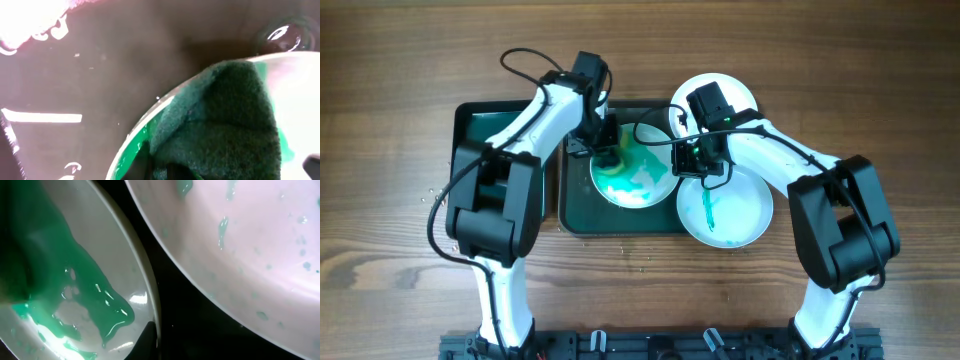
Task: Clean dirty plates on tray and stack at the side
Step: 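Scrub the left plate with the sponge while the right gripper holds the plate rim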
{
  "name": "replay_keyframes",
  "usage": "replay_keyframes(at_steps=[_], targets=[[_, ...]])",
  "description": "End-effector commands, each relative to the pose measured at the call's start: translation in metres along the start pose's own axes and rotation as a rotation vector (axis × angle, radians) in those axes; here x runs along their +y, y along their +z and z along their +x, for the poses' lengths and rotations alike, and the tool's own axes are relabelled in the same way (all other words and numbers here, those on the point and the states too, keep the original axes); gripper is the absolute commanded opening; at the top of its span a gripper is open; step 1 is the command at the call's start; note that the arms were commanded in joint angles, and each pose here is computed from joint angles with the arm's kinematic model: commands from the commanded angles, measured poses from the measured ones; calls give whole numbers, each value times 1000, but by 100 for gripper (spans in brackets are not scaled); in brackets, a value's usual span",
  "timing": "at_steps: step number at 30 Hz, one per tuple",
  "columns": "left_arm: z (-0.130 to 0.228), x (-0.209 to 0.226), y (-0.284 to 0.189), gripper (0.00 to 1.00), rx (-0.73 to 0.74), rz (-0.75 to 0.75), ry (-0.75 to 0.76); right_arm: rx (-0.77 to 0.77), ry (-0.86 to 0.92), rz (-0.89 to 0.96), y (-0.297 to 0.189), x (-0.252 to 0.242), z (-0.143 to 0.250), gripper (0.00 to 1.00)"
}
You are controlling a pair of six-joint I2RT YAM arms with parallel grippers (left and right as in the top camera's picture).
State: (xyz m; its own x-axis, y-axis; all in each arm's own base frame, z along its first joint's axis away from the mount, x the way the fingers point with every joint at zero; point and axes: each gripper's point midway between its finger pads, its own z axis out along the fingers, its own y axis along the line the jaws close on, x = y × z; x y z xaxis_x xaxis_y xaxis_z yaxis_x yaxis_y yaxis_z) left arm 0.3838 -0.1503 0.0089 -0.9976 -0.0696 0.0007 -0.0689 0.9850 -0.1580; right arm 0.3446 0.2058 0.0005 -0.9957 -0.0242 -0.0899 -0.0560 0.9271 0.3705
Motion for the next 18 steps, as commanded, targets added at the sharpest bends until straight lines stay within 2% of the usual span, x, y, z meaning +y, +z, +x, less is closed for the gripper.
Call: replay_keyframes(at_steps=[1, 5, 7, 13, 18], targets=[[13, 19, 7, 4, 26, -157, 16, 36, -11, 68, 10, -17, 11, 5], [50, -52, 8, 4, 163, 160, 247, 41, -11, 50, 10, -14, 12, 4], [60, -70, 6, 4, 190, 236, 299, 42, -10, 46, 10, -14, 12, 4], [72, -90, 6, 4, 204, 280, 353, 50, -10, 25, 10, -10, 14, 4], [76, -107, 0, 4, 212, 391, 402, 50, -3, 24, 10, -10, 14, 4]])
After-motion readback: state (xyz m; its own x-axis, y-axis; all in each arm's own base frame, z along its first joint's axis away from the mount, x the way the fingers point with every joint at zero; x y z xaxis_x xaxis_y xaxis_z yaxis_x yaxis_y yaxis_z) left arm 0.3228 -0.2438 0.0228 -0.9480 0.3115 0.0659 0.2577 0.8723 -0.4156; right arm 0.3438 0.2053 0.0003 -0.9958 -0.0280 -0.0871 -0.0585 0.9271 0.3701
